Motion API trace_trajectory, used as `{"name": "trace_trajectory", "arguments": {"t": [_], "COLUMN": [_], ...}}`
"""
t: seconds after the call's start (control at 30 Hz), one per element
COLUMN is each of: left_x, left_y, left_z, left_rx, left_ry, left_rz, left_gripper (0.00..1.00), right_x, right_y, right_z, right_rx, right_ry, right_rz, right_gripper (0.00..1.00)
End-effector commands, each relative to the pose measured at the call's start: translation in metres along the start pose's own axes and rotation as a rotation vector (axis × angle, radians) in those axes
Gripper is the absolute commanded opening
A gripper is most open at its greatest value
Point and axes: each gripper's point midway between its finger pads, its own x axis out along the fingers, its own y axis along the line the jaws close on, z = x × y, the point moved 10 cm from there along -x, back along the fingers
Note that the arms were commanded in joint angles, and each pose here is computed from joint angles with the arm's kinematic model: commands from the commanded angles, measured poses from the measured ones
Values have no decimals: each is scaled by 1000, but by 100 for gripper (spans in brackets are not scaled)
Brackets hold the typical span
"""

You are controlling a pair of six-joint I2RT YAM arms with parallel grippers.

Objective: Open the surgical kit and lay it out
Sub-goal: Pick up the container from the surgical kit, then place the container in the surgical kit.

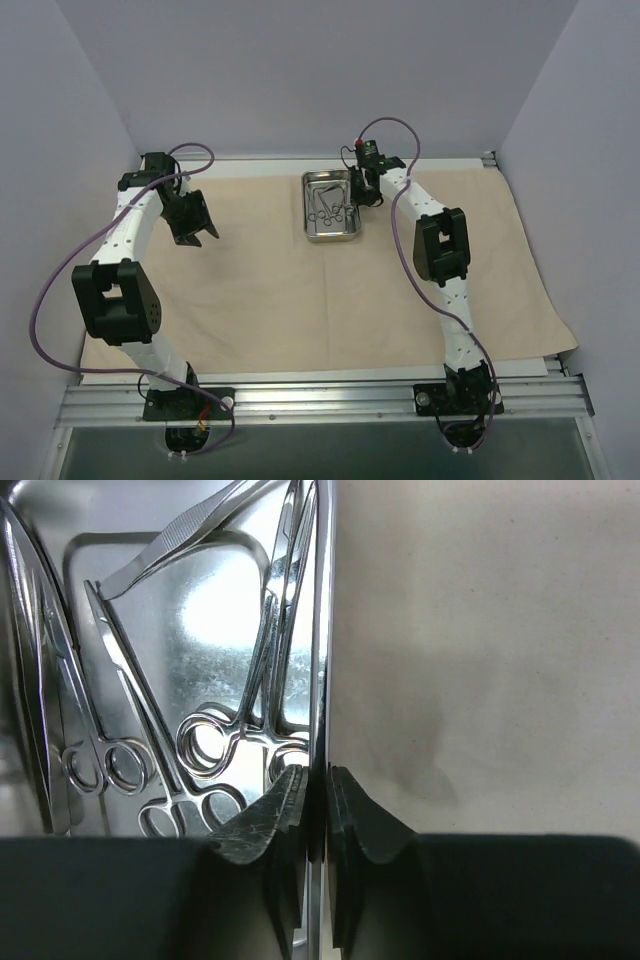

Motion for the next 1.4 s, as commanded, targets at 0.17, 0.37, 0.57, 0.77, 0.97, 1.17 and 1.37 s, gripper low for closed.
{"name": "trace_trajectory", "arguments": {"t": [0.17, 0.37, 0.57, 0.77, 0.97, 1.17, 1.37], "left_x": [-21, -26, -39, -42, -46, -35, -13], "left_y": [-6, -5, -9, -13, -32, -50, -64], "left_z": [0, -1, -11, -33, -61, -79, -82], "left_rx": [6, -8, -23, -128, -129, -121, -103], "left_ry": [-49, -45, -57, -27, 0, 60, 120], "left_rz": [-9, 17, -30, -86, -149, -172, -121], "left_gripper": [59, 59, 59, 56, 56, 58, 57], "right_x": [-66, -117, -143, -150, -143, -127, -121], "right_y": [43, 78, 112, 129, 146, 156, 165], "right_z": [45, 35, -18, -79, -118, -139, -158], "right_rx": [-15, -103, -215, -277, -293, -229, -210], "right_ry": [-144, -165, -74, -9, 45, 71, 115], "right_rz": [104, 184, 278, 340, 394, 404, 396], "right_gripper": [0, 0, 0, 0, 0, 0, 7]}}
